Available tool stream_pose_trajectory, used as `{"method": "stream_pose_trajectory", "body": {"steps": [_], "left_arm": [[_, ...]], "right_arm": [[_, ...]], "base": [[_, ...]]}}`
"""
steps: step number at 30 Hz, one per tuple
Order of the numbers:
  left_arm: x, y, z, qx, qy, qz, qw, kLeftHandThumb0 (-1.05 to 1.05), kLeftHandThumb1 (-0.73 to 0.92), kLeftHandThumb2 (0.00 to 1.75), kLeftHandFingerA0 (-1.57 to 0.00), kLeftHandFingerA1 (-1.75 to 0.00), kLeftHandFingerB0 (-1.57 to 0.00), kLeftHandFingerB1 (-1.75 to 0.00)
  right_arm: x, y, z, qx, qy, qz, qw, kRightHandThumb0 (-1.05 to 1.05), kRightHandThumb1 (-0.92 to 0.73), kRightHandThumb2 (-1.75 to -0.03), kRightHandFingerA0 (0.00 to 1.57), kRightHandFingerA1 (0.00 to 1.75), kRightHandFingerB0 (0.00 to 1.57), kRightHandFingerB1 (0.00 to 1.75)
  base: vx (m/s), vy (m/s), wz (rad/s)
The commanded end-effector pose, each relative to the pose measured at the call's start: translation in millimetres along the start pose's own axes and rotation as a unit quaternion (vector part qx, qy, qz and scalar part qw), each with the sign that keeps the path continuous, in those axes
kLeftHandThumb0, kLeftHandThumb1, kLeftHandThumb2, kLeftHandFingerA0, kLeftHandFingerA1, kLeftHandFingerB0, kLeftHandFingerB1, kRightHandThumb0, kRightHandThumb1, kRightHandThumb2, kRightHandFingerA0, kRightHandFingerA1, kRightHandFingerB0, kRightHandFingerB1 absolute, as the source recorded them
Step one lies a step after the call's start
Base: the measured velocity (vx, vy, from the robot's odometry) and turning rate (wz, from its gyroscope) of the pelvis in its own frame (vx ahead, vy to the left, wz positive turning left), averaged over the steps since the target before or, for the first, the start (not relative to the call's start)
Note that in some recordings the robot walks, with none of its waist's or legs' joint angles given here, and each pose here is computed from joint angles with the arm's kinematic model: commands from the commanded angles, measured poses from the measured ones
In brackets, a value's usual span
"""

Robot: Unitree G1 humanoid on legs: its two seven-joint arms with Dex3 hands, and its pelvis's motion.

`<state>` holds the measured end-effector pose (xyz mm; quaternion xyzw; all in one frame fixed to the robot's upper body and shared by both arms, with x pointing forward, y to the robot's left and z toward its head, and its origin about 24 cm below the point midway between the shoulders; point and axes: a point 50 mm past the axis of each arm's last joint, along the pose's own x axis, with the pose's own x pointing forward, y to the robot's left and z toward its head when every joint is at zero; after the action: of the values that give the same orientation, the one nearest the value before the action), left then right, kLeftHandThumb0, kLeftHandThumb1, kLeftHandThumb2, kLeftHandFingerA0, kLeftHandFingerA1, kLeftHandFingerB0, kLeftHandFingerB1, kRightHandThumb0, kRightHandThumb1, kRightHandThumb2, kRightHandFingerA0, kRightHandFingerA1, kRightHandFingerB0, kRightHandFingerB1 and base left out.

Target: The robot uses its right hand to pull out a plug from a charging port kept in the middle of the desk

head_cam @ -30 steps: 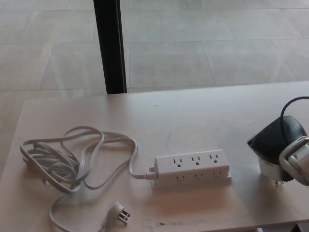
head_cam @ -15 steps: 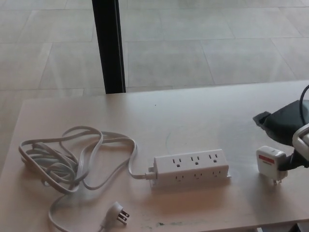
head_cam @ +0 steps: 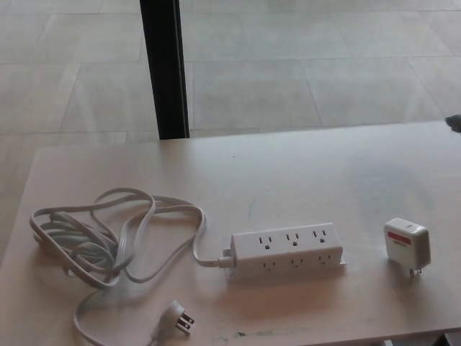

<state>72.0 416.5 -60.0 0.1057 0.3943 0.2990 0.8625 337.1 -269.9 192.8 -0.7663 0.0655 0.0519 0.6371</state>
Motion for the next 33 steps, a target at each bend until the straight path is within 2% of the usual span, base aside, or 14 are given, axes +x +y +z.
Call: {"method": "stream_pose_trajectory", "body": {"steps": [1, 3, 6, 8, 11, 12, 14, 16, 17, 19, 20, 24, 27, 33], "left_arm": [[-1.4, 9.7, 2.0, 0.005, -0.007, 0.011, 1.0, -0.79, 0.92, 0.78, -0.68, -0.55, -0.5, -0.44], [-1.9, 10.4, 2.5, 0.001, -0.011, 0.008, 1.0, -0.79, 0.92, 0.79, -0.65, -0.54, -0.48, -0.43], [-2.0, 10.7, 2.9, 0.005, -0.011, 0.008, 1.0, -0.78, 0.92, 0.8, -0.64, -0.53, -0.48, -0.44], [-1.5, 10.5, 2.8, 0.006, -0.008, 0.01, 1.0, -0.78, 0.92, 0.79, -0.66, -0.55, -0.49, -0.44], [-2.6, 11.0, 0.1, -0.012, -0.007, 0.009, 1.0, -0.79, 0.92, 0.77, -0.68, -0.57, -0.5, -0.45], [-2.9, 11.3, -0.4, -0.011, -0.007, 0.01, 1.0, -0.79, 0.92, 0.76, -0.7, -0.58, -0.51, -0.45], [-3.2, 12.3, -1.4, -0.003, -0.003, 0.01, 1.0, -0.81, 0.92, 0.8, -0.68, -0.56, -0.48, -0.42], [-3.2, 12.0, -1.2, 0.007, -0.002, 0.01, 1.0, -0.79, 0.92, 0.79, -0.67, -0.56, -0.48, -0.42], [-2.7, 11.0, -1.6, 0.0, 0.0, 0.012, 1.0, -0.8, 0.92, 0.79, -0.68, -0.57, -0.49, -0.42], [-3.2, 11.4, -1.6, 0.003, -0.003, 0.011, 1.0, -0.79, 0.92, 0.78, -0.69, -0.59, -0.49, -0.45], [-3.1, 12.0, -0.7, 0.004, -0.004, 0.012, 1.0, -0.78, 0.92, 0.77, -0.69, -0.58, -0.5, -0.45], [-2.6, 12.3, -0.8, 0.003, 0.001, 0.013, 1.0, -0.81, 0.92, 0.8, -0.68, -0.58, -0.48, -0.43], [-2.4, 12.2, -1.3, -0.002, 0.004, 0.016, 1.0, -0.8, 0.92, 0.77, -0.68, -0.57, -0.5, -0.44], [-2.2, 12.2, -1.6, -0.005, 0.008, 0.014, 1.0, -0.79, 0.92, 0.78, -0.66, -0.57, -0.49, -0.44]], "right_arm": [[-104.1, 1.9, -150.9, 0.348, 0.137, -0.147, 0.916, -0.8, -0.61, -0.6, 1.02, 1.4, 0.04, 0.33], [-148.2, 40.2, -201.4, 0.365, 0.274, -0.18, 0.871, -1.05, -0.58, -1.03, 1.19, 1.34, 0.03, 0.59], [-162.0, 54.2, -210.7, 0.37, 0.307, -0.188, 0.856, -1.05, -0.59, -1.05, 1.18, 1.28, 0.03, 0.62], [-188.9, 82.6, -223.0, 0.398, 0.366, -0.212, 0.814, -1.05, -0.71, -0.66, 1.2, 1.29, 0.0, 0.87], [-235.2, 130.4, -233.8, 0.456, 0.448, -0.286, 0.714, -1.02, -0.54, -1.02, 1.1, 1.23, 0.1, 0.79], [-242.8, 138.9, -234.7, 0.466, 0.464, -0.303, 0.69, -1.02, -0.71, -0.62, 1.21, 1.35, 0.0, 0.99], [-264.6, 161.7, -235.5, 0.491, 0.518, -0.325, 0.62, -1.0, -0.61, -1.08, 1.17, 1.32, 0.0, 0.62], [-279.3, 182.5, -232.2, 0.527, 0.543, -0.356, 0.548, -0.95, -0.75, -0.63, 1.02, 1.42, 0.0, 0.77], [-283.0, 194.8, -226.7, 0.538, 0.548, -0.361, 0.529, -0.95, -0.5, -0.99, 1.01, 1.33, 0.1, 0.74], [-283.3, 215.2, -217.3, 0.557, 0.573, -0.351, 0.489, -0.91, -0.66, -0.66, 1.2, 1.42, 0.0, 0.85], [-282.1, 222.3, -214.5, 0.585, 0.576, -0.357, 0.447, -0.9, -0.47, -0.99, 1.18, 1.35, 0.04, 0.67], [-277.3, 232.7, -207.7, 0.617, 0.569, -0.358, 0.408, -0.89, -0.7, -0.72, 0.69, 1.46, 0.0, 0.74], [-276.1, 243.3, -201.5, 0.636, 0.576, -0.359, 0.368, -0.89, -0.56, -1.08, 0.86, 1.26, 0.0, 0.62], [-281.2, 262.1, -190.8, 0.643, 0.603, -0.314, 0.353, -0.88, -0.65, -0.82, 1.04, 1.35, 0.0, 0.68]], "base": [[0.0, 0.0, 0.0], [0.0, 0.0, 0.0], [0.0, 0.0, 0.0], [0.0, 0.0, 0.0], [0.0, 0.0, 0.0], [0.0, 0.0, 0.0], [0.0, 0.0, 0.0], [0.0, 0.0, 0.0], [0.0, 0.0, 0.0], [0.0, 0.0, 0.0], [0.0, 0.0, 0.0], [0.0, 0.0, 0.0], [0.0, 0.0, 0.0], [0.0, 0.0, 0.0]]}}
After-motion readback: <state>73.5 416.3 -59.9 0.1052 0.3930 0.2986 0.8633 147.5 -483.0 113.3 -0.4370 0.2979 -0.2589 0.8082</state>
